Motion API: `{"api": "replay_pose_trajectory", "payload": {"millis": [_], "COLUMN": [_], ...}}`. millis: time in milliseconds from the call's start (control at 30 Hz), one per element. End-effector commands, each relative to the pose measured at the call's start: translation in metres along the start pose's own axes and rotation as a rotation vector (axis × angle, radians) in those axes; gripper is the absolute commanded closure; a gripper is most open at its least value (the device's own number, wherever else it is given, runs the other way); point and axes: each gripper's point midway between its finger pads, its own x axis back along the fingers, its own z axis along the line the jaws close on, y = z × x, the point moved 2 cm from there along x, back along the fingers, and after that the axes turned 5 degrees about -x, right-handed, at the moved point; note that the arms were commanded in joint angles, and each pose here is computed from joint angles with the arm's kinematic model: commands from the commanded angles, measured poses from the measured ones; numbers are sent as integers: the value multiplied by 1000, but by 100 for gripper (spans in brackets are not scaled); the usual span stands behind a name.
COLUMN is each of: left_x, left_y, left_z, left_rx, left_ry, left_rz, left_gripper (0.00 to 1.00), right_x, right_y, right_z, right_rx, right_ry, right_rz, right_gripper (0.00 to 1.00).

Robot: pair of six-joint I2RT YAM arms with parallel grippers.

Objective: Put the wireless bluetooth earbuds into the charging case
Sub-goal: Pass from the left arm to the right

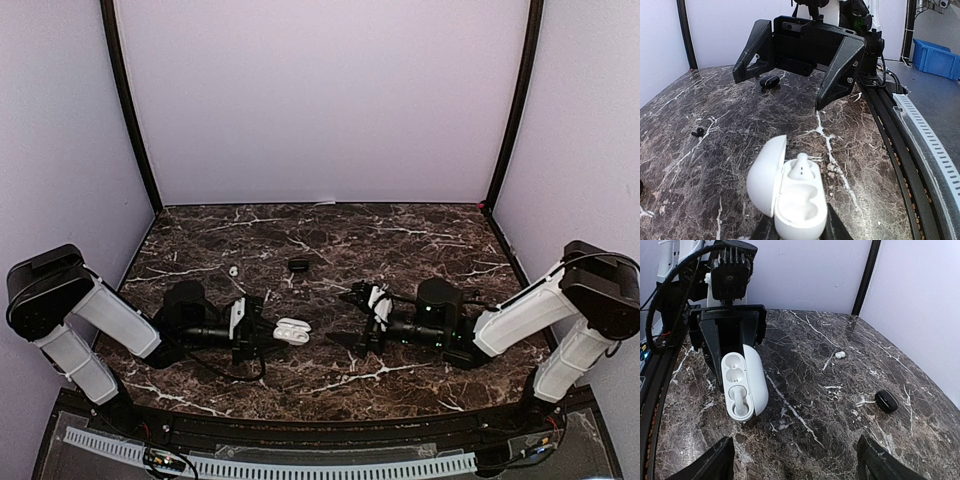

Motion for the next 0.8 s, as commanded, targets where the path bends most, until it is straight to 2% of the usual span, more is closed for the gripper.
{"api": "replay_pose_trajectory", "payload": {"millis": [0,767], "left_x": [-1,0], "left_y": [14,16], "left_z": [-3,-4], "left_rx": [-29,-36], "left_ry": [-21,-26], "left_rz": [-48,-60], "left_gripper": [98,98], "right_x": [-5,-9], "right_y": [4,1], "right_z": [7,15], "right_rx": [39,97], "right_ry": [31,29], "right_rz": [-34,-23], "right_gripper": [17,18]}}
